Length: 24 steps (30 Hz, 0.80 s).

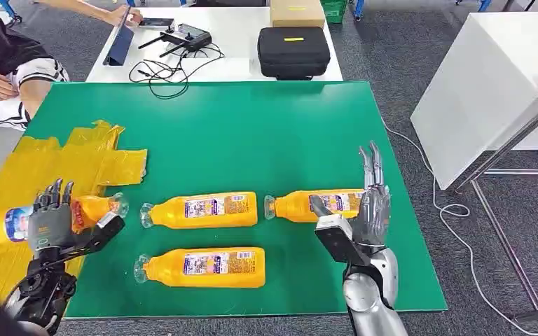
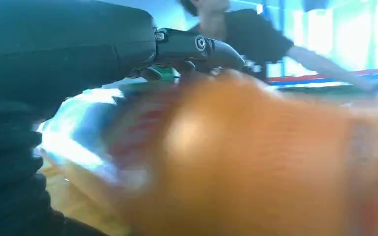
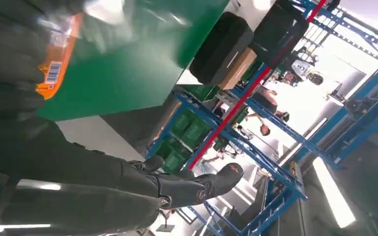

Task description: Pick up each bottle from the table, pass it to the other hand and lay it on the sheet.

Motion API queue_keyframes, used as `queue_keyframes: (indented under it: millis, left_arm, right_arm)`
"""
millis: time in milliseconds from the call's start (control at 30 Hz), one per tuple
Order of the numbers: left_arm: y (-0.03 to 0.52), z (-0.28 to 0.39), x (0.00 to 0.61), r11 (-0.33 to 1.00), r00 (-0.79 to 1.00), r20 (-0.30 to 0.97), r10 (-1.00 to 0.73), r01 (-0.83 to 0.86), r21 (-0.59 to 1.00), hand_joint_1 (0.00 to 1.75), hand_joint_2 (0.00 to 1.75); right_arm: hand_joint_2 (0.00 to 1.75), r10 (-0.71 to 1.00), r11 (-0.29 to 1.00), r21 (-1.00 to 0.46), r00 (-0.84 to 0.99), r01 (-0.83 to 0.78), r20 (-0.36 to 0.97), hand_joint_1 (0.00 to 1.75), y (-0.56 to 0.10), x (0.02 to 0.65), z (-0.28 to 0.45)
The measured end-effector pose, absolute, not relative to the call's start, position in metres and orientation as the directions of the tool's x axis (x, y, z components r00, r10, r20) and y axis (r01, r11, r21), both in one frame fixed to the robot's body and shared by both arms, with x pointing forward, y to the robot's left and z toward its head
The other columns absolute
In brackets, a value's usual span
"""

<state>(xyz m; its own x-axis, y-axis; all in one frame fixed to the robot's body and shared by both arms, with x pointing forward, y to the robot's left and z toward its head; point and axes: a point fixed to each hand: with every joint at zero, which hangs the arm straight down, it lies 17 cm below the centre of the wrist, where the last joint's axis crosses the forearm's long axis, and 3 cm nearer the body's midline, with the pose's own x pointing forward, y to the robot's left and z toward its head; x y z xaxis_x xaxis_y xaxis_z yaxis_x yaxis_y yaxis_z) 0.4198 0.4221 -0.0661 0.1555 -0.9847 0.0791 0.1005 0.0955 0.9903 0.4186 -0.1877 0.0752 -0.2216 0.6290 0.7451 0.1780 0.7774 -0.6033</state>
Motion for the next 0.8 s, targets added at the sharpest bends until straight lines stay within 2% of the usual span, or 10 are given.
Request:
queue_keyframes:
  millis: [233, 500, 533, 600, 633, 700, 733, 767, 800]
  left_arm:
    - [0.375, -0.067, 0.425, 0.155, 0.059, 0.15, -0.987, 0.089, 0.984, 0.0, 1.75]
    - [0.328, -0.078, 0.434, 0.056, -0.124, 0.084, -0.989, 0.213, 0.975, 0.0, 1.75]
    - [0.324, -0.075, 0.436, 0.058, -0.139, 0.088, -0.986, 0.205, 0.977, 0.0, 0.0]
    - [0.317, -0.068, 0.441, 0.068, -0.161, 0.098, -0.982, 0.185, 0.98, 0.0, 0.0]
    - [0.314, -0.064, 0.443, 0.076, -0.169, 0.105, -0.98, 0.173, 0.982, 0.0, 1.75]
    - [0.307, -0.049, 0.449, 0.156, -0.181, 0.177, -0.968, 0.123, 0.98, 0.0, 1.75]
    - [0.304, -0.039, 0.453, 0.244, -0.181, 0.258, -0.949, 0.096, 0.965, 0.0, 1.75]
    - [0.301, -0.027, 0.456, 0.386, -0.171, 0.392, -0.904, 0.071, 0.92, 0.0, 1.75]
    - [0.3, -0.01, 0.46, 0.592, -0.144, 0.591, -0.794, 0.038, 0.805, 0.0, 0.0]
  right_arm:
    - [1.75, 0.635, 0.773, -0.607, -0.205, 0.185, 0.745, 0.0, -0.192, 0.42, 0.073]
    - [1.75, 0.643, 0.765, -0.613, -0.19, 0.195, 0.742, 0.0, -0.202, 0.42, 0.069]
    - [1.75, 0.644, 0.764, -0.615, -0.188, 0.195, 0.741, 0.0, -0.203, 0.42, 0.068]
    - [1.75, 0.646, 0.762, -0.617, -0.186, 0.195, 0.74, 0.0, -0.203, 0.42, 0.068]
    - [1.75, 0.647, 0.762, -0.617, -0.184, 0.197, 0.74, 0.0, -0.205, 0.42, 0.068]
    - [1.75, 0.655, 0.754, -0.624, -0.18, 0.204, 0.734, 0.0, -0.207, 0.42, 0.068]
    - [1.75, 0.668, 0.743, -0.635, -0.176, 0.211, 0.723, 0.0, -0.209, 0.42, 0.067]
    - [1.75, 0.689, 0.723, -0.655, -0.172, 0.22, 0.704, 0.0, -0.21, 0.419, 0.068]
    - [1.75, 0.731, 0.681, -0.694, -0.167, 0.232, 0.662, 0.0, -0.211, 0.418, 0.068]
